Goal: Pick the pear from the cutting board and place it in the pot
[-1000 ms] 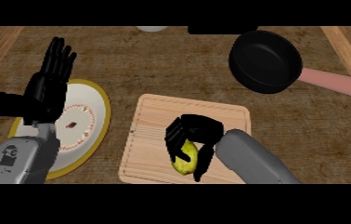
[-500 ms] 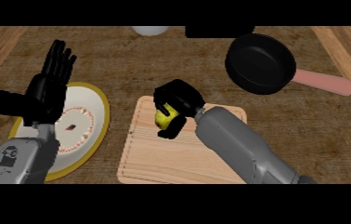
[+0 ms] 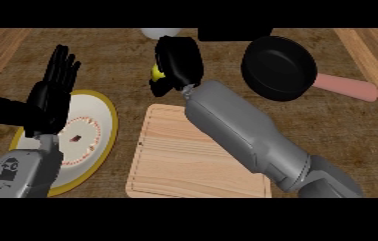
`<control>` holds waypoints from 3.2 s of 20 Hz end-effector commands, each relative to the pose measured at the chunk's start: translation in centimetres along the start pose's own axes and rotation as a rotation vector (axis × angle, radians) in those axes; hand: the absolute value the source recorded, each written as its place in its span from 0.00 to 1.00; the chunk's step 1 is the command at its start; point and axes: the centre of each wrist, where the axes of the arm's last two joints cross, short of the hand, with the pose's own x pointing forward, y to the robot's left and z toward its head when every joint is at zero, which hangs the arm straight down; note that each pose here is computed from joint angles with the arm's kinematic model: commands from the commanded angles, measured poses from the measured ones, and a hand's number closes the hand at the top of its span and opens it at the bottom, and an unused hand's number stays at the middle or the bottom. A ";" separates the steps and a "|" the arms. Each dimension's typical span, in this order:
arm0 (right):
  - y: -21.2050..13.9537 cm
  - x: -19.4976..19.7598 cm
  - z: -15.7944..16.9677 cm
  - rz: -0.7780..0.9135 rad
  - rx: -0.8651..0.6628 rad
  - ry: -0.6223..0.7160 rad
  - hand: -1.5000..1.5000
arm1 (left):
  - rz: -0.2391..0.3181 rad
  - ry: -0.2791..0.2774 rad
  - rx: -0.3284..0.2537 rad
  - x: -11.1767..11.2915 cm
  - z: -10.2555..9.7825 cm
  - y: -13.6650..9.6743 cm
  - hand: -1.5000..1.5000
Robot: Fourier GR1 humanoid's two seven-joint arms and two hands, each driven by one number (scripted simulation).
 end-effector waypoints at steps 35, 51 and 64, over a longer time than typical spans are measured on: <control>-15.2 -24.9 3.2 0.190 -0.364 0.510 1.00 | 0.017 -0.051 -0.030 1.4 -0.3 -0.3 0.50; -10.0 -29.2 2.8 -0.126 -0.106 0.485 0.00 | 0.007 -0.052 -0.037 0.6 -0.8 -1.8 0.50; -16.1 -30.3 2.8 -0.577 -0.470 0.505 0.00 | 0.012 -0.054 -0.022 1.1 -0.2 1.4 0.50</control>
